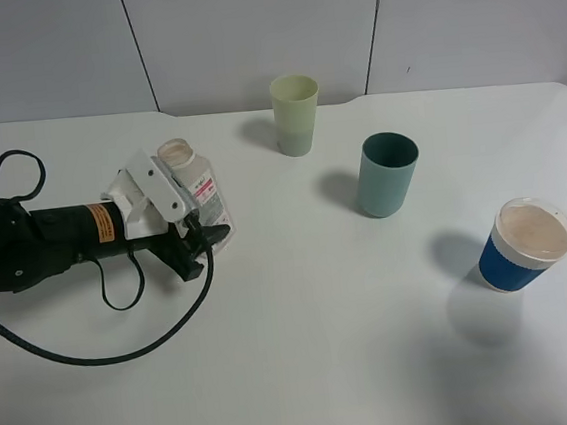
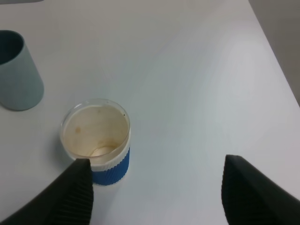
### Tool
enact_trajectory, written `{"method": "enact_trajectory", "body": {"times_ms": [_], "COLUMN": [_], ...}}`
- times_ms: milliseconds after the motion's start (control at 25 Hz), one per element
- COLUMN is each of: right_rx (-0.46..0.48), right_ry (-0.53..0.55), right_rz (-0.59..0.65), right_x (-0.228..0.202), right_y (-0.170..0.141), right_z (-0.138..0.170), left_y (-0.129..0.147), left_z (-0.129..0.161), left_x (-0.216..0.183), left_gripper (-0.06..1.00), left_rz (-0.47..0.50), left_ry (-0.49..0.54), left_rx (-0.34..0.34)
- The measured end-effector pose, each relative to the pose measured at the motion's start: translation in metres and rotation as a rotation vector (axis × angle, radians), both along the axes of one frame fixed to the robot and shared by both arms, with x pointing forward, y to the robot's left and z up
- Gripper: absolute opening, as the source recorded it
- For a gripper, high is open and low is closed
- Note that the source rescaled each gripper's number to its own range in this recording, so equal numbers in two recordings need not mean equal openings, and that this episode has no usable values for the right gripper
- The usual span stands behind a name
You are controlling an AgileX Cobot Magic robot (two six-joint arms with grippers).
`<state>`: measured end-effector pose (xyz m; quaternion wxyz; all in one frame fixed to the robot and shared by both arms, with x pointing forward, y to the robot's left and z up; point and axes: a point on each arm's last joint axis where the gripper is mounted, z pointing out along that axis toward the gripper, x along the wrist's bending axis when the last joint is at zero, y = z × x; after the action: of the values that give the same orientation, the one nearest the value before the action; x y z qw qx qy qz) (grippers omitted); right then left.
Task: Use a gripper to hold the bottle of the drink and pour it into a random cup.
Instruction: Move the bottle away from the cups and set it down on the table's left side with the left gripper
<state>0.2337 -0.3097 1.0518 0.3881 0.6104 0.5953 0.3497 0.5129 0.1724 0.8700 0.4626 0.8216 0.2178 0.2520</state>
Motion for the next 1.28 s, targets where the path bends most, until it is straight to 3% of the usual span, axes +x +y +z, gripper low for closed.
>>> {"method": "enact_trajectory", "body": {"times_ms": [320, 600, 680, 800, 920, 1080, 1280], "right_rx": [0.000, 0.000, 0.000, 0.000, 0.000, 0.000, 0.000], "right_ry": [0.000, 0.000, 0.000, 0.000, 0.000, 0.000, 0.000], "right_rz": [0.000, 0.000, 0.000, 0.000, 0.000, 0.000, 0.000], "right_x": [0.000, 0.000, 0.000, 0.000, 0.000, 0.000, 0.000], "right_y": [0.000, 0.000, 0.000, 0.000, 0.000, 0.000, 0.000], "right_z": [0.000, 0.000, 0.000, 0.000, 0.000, 0.000, 0.000], "left_y": [-0.004, -0.004, -0.004, -0.003, -0.002, 0.000, 0.003], "left_z": [-0.001, -0.002, -0.002, -0.002, -0.002, 0.000, 0.028], "left_x": [-0.005, -0.006, -0.006, -0.005, -0.004, -0.005, -0.003], "left_gripper": [0.47, 0.48, 0.55, 0.77, 0.92, 0.95, 0.96], "left_rz": [-0.096, -0.110, -0.107, -0.063, -0.028, -0.013, 0.032], "left_ry": [-0.016, -0.014, -0.008, 0.032, 0.067, 0.082, 0.015], "left_rx": [0.040, 0.052, 0.047, 0.011, -0.013, 0.004, -0.003]}}
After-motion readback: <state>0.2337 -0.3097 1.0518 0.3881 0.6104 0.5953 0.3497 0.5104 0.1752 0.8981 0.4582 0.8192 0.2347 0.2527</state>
